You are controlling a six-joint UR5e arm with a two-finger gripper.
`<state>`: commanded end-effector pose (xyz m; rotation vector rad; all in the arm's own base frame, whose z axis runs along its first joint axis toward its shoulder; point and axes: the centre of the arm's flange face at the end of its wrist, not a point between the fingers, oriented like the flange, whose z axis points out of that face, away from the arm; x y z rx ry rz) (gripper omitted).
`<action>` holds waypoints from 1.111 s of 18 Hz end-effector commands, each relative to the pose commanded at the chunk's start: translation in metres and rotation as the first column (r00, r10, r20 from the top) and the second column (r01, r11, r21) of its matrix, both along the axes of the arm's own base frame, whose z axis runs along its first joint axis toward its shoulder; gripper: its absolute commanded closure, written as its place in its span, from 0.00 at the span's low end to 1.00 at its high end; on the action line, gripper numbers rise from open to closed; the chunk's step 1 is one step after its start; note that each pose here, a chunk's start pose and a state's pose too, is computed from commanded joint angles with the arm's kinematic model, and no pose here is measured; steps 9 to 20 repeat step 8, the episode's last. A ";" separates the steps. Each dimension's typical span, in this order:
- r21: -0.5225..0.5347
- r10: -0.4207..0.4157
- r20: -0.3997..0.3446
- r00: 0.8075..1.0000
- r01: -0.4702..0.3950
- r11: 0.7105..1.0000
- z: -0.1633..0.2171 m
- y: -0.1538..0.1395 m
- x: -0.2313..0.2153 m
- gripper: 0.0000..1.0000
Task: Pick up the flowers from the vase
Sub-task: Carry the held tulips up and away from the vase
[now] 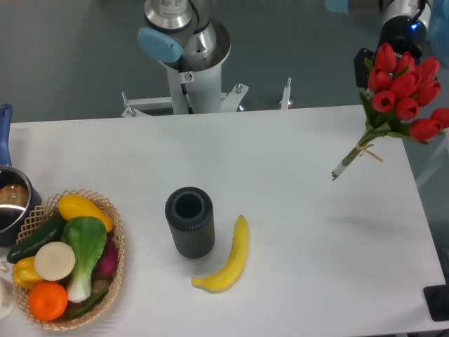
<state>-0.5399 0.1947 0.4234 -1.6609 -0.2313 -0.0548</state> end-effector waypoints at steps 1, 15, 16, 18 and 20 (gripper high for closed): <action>0.000 0.004 -0.003 1.000 -0.004 1.000 0.000 -0.002 -0.001 0.51; 0.002 0.022 0.004 1.000 -0.022 1.000 -0.003 -0.012 -0.003 0.51; 0.002 0.022 0.004 1.000 -0.022 1.000 -0.003 -0.012 -0.003 0.51; 0.002 0.022 0.004 1.000 -0.022 1.000 -0.003 -0.012 -0.003 0.51; 0.002 0.022 0.004 1.000 -0.022 1.000 -0.003 -0.012 -0.003 0.51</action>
